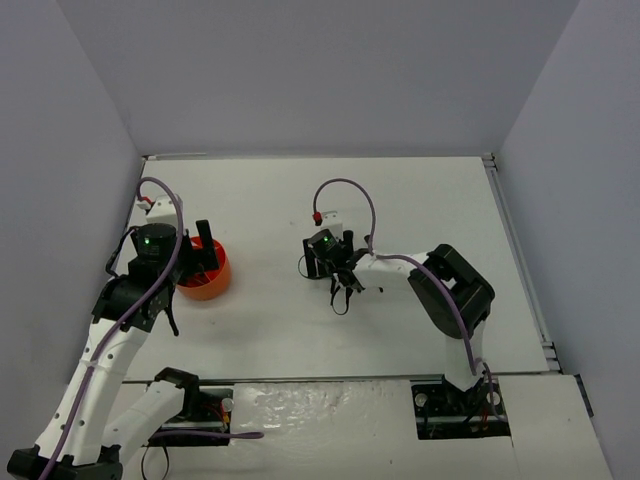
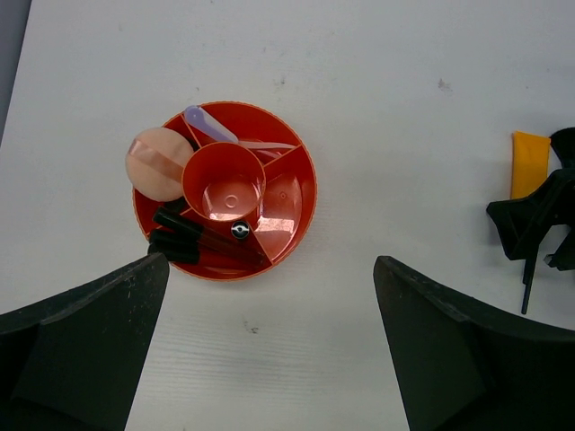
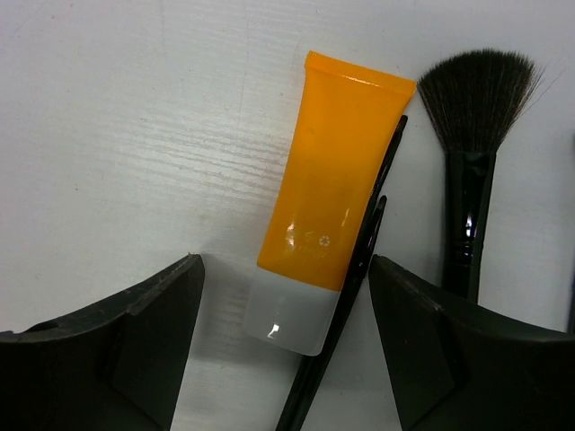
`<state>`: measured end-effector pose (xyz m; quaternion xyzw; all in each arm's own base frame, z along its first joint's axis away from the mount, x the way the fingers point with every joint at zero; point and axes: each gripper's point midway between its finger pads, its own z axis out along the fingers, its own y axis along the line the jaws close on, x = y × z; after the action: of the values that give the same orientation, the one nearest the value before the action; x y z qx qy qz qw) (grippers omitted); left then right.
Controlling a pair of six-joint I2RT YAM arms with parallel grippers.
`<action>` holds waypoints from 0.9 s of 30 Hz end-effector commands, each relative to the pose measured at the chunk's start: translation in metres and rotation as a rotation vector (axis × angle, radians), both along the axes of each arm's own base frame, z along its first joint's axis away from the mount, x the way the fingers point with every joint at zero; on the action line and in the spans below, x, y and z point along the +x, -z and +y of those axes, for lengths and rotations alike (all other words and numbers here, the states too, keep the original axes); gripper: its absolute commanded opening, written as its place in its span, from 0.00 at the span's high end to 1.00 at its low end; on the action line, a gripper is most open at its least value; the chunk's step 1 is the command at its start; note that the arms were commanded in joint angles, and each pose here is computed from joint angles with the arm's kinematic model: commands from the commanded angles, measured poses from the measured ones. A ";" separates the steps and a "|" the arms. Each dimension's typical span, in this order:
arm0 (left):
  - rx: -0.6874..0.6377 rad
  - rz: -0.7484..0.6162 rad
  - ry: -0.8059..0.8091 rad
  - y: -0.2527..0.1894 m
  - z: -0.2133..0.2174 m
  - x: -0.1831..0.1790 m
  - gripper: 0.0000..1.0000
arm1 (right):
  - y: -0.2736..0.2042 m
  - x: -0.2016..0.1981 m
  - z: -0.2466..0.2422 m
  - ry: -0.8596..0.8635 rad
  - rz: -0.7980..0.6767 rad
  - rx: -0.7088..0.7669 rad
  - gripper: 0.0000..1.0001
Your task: Organize the makeup
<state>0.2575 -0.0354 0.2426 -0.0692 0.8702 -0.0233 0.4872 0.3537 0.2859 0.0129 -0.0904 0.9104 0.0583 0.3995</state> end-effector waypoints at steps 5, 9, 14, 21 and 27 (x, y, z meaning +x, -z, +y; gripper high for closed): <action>-0.034 -0.072 0.010 -0.018 -0.003 0.011 0.03 | -0.036 0.021 -0.001 0.085 -0.127 -0.016 0.26; -0.044 -0.070 0.011 -0.017 -0.003 0.012 0.03 | -0.041 0.022 0.001 0.081 -0.138 -0.015 0.30; -0.052 -0.072 0.011 -0.017 -0.003 0.012 0.03 | -0.041 0.022 0.005 0.071 -0.132 -0.010 0.48; -0.060 -0.071 0.011 -0.016 -0.003 0.011 0.03 | -0.033 0.021 0.005 0.072 -0.117 -0.013 0.54; -0.063 -0.072 0.012 -0.016 -0.003 0.011 0.03 | -0.028 0.020 0.007 0.072 -0.105 -0.012 0.54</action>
<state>0.2592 -0.0368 0.2378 -0.0715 0.8724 -0.0419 0.4817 0.3628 0.2811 0.0240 -0.0808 0.9017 0.0243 0.4241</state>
